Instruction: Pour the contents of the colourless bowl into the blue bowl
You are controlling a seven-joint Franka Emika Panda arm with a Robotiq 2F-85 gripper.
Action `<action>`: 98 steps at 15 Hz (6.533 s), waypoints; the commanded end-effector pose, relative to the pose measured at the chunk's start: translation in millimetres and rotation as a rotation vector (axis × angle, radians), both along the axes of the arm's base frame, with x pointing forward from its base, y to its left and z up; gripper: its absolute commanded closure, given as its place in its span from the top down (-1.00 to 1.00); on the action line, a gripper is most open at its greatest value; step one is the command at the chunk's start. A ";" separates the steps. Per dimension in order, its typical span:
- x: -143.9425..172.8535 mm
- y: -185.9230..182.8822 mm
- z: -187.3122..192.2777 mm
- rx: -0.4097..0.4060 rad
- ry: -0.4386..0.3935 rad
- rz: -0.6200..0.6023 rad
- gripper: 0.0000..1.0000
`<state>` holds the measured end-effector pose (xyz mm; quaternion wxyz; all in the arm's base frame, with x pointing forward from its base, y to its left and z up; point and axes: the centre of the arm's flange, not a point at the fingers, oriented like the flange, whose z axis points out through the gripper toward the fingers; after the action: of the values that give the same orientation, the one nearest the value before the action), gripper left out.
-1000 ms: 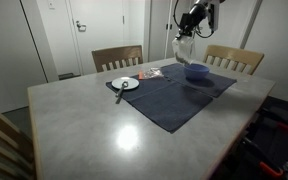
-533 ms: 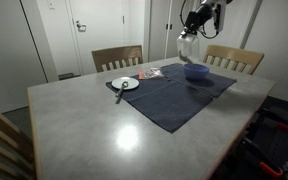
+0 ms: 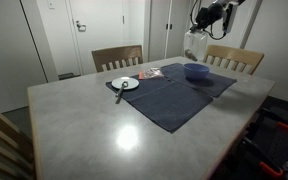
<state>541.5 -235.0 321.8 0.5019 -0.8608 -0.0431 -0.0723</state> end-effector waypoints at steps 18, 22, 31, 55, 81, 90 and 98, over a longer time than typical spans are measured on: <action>-38.3 -77.9 -34.4 0.303 -0.105 0.008 -0.96; -41.5 -91.9 -43.7 0.351 -0.136 0.033 -0.96; -40.4 -112.4 -62.7 0.426 -0.218 0.066 -0.96; -44.4 -136.0 -84.7 0.668 -0.358 0.185 -0.96; -50.2 -154.8 -111.7 0.913 -0.566 0.099 -0.96; -43.7 -146.3 -98.3 0.869 -0.513 0.066 -0.96; -4.5 -111.3 -54.1 0.666 -0.366 0.079 -0.96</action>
<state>530.2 -367.0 241.5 0.7645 -0.5793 -0.1496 -0.2398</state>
